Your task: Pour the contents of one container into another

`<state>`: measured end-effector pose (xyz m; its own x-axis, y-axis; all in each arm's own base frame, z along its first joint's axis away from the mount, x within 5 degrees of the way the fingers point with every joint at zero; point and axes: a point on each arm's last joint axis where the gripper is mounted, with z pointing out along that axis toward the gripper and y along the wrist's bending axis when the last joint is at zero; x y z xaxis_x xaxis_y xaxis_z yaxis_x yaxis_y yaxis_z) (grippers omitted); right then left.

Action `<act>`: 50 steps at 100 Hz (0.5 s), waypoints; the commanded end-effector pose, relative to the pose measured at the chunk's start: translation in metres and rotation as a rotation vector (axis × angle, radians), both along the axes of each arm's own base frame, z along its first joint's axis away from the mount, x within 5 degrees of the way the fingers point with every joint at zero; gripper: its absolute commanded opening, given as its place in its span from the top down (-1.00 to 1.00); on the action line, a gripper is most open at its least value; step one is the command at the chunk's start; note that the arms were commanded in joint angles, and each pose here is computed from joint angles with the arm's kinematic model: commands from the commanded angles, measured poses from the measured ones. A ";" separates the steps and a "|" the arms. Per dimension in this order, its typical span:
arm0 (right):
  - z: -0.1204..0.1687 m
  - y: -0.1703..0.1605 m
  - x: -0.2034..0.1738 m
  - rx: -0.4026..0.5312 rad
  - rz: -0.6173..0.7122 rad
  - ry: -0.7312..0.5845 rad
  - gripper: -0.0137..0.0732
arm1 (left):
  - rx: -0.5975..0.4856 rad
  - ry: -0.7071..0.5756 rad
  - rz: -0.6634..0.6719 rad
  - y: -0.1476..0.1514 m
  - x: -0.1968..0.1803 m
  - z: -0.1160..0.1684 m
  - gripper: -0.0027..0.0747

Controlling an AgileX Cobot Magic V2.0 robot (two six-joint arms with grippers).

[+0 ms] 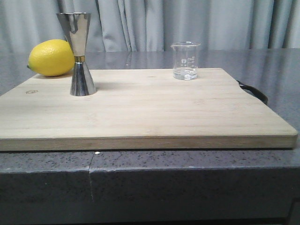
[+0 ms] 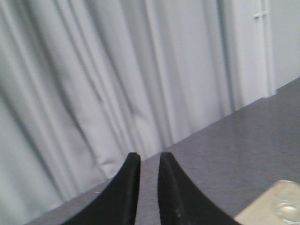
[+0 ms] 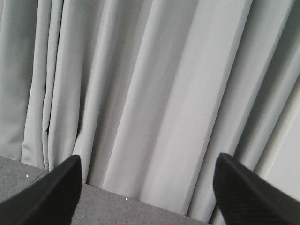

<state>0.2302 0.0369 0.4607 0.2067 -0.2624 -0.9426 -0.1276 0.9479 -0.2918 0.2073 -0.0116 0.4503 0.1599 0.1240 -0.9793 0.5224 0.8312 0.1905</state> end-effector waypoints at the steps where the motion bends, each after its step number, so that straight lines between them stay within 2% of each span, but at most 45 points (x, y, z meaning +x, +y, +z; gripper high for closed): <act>1: 0.015 -0.004 -0.021 0.017 -0.004 -0.063 -0.50 | -0.034 -0.110 0.116 0.000 -0.026 0.025 0.75; 12: 0.005 -0.008 -0.043 0.029 -0.011 -0.062 -0.50 | -0.055 -0.170 0.154 -0.006 -0.057 0.027 0.75; 24: -0.015 -0.010 -0.073 0.052 0.022 -0.070 -0.41 | -0.080 -0.184 0.194 -0.011 -0.087 0.006 0.77; 31: -0.027 -0.009 -0.094 0.055 0.068 -0.099 -0.24 | -0.104 -0.183 0.241 -0.011 -0.103 -0.012 0.77; 40: -0.046 -0.008 -0.118 0.051 0.115 -0.133 0.08 | -0.166 -0.187 0.307 -0.009 -0.121 -0.036 0.77; 50: -0.069 -0.012 -0.139 0.053 0.106 -0.138 0.44 | -0.212 -0.165 0.398 -0.005 -0.134 -0.071 0.77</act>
<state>0.1099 0.0256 0.3975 0.3009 -0.2000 -0.9324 -0.1767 0.9491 -0.2606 0.0826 -0.0216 0.3951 0.2865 0.0938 -0.9535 0.1931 0.9691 0.1534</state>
